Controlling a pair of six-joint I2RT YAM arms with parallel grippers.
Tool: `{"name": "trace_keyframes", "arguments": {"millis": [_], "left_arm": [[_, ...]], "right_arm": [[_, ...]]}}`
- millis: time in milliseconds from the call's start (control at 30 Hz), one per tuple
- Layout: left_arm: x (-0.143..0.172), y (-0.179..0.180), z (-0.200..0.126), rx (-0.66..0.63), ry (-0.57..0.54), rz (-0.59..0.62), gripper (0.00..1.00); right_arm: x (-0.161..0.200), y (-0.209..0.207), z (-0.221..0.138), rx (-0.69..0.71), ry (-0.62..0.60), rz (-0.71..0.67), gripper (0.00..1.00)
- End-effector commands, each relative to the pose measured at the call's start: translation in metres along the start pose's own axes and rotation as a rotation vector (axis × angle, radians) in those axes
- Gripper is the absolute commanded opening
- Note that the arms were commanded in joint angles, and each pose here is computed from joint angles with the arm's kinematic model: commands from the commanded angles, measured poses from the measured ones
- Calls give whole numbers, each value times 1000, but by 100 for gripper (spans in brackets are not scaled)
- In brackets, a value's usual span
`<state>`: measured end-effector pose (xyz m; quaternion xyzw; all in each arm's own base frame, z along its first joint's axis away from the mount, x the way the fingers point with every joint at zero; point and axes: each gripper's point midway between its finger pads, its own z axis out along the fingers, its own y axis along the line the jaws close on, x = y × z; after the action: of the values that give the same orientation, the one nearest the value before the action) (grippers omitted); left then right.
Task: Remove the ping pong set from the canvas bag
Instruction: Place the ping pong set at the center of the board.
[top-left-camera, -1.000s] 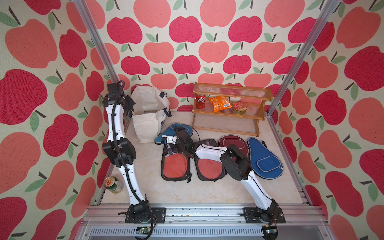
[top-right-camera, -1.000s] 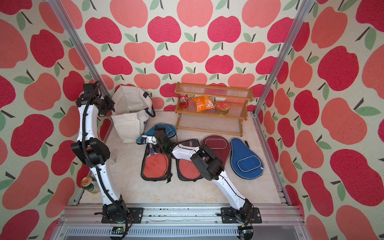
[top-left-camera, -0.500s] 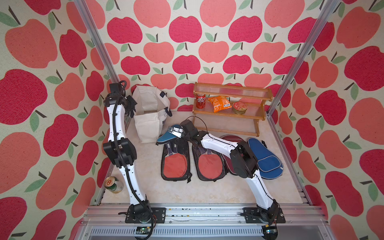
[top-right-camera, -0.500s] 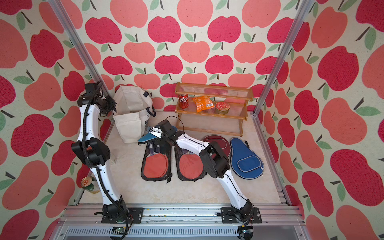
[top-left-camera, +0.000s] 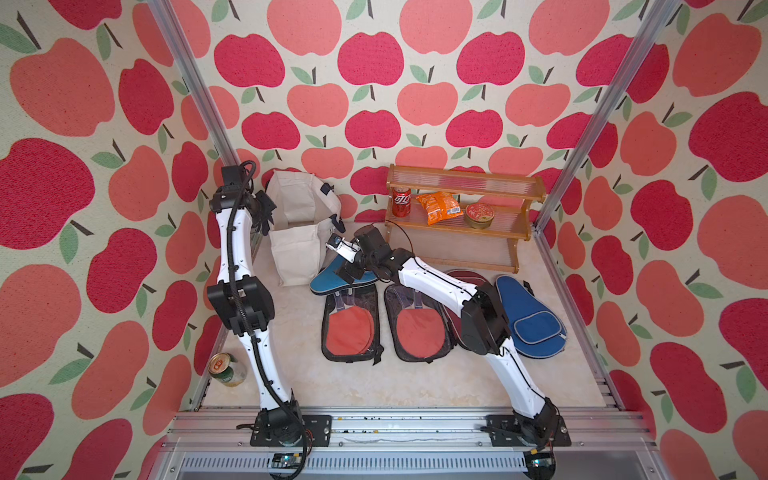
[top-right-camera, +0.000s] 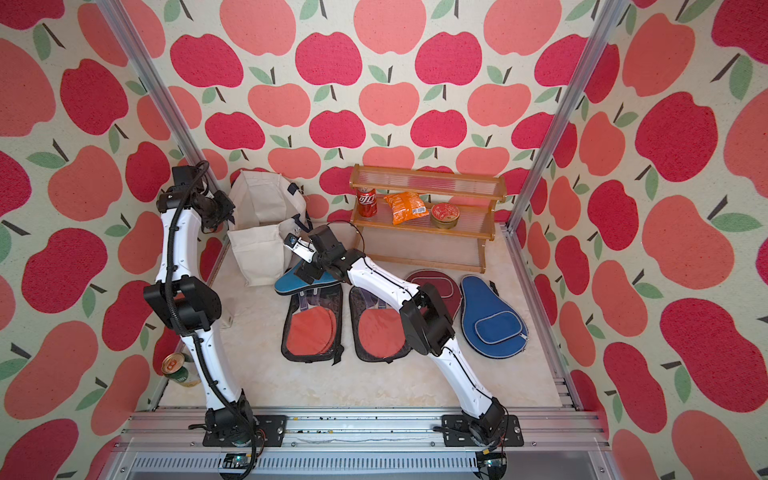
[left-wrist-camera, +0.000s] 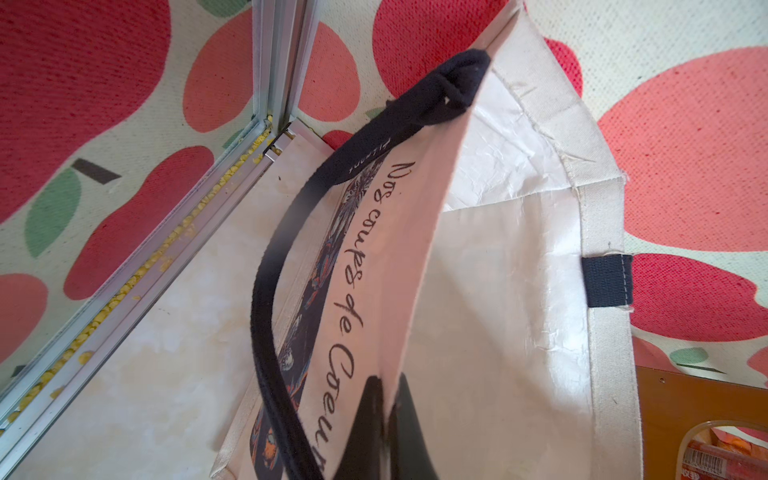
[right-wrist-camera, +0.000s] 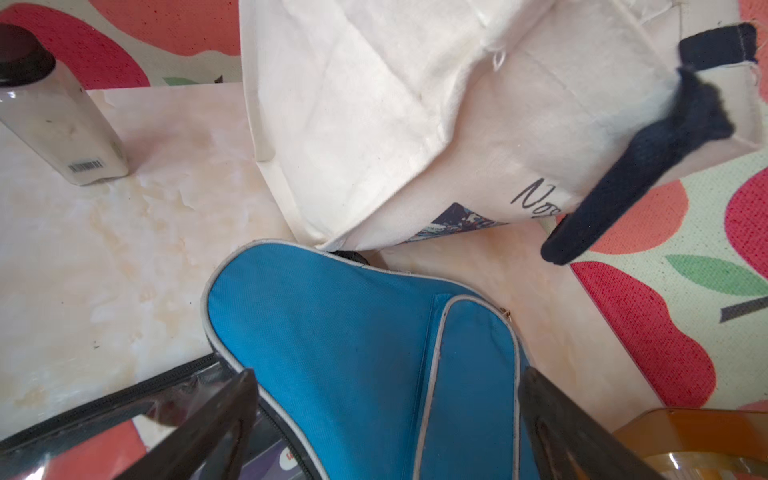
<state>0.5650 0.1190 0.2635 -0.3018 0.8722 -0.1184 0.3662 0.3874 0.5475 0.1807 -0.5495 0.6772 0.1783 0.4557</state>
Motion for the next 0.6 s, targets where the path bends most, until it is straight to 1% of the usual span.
{"name": "trace_keyframes", "arguments": {"millis": [0,133,300,367,467,567], "left_arm": [[-4,-7,-23,9,-23,18,0],[-4,-6,-22,10,-22,15,0],[-6,0,-20,4,-22,4,0],[-6,2,-18,3,-20,-2,0],[-10,1,-20,8,-30,-6,0],[-15,-4,-25,18,-43,-5,0]], "right_arm": [[23,19,7,-78,71,77,99],[26,21,-9,-72,78,163,98],[44,16,-33,30,135,308,95],[51,17,-40,53,143,346,95],[62,18,-46,87,167,380,94],[72,21,-45,92,190,420,91]]}}
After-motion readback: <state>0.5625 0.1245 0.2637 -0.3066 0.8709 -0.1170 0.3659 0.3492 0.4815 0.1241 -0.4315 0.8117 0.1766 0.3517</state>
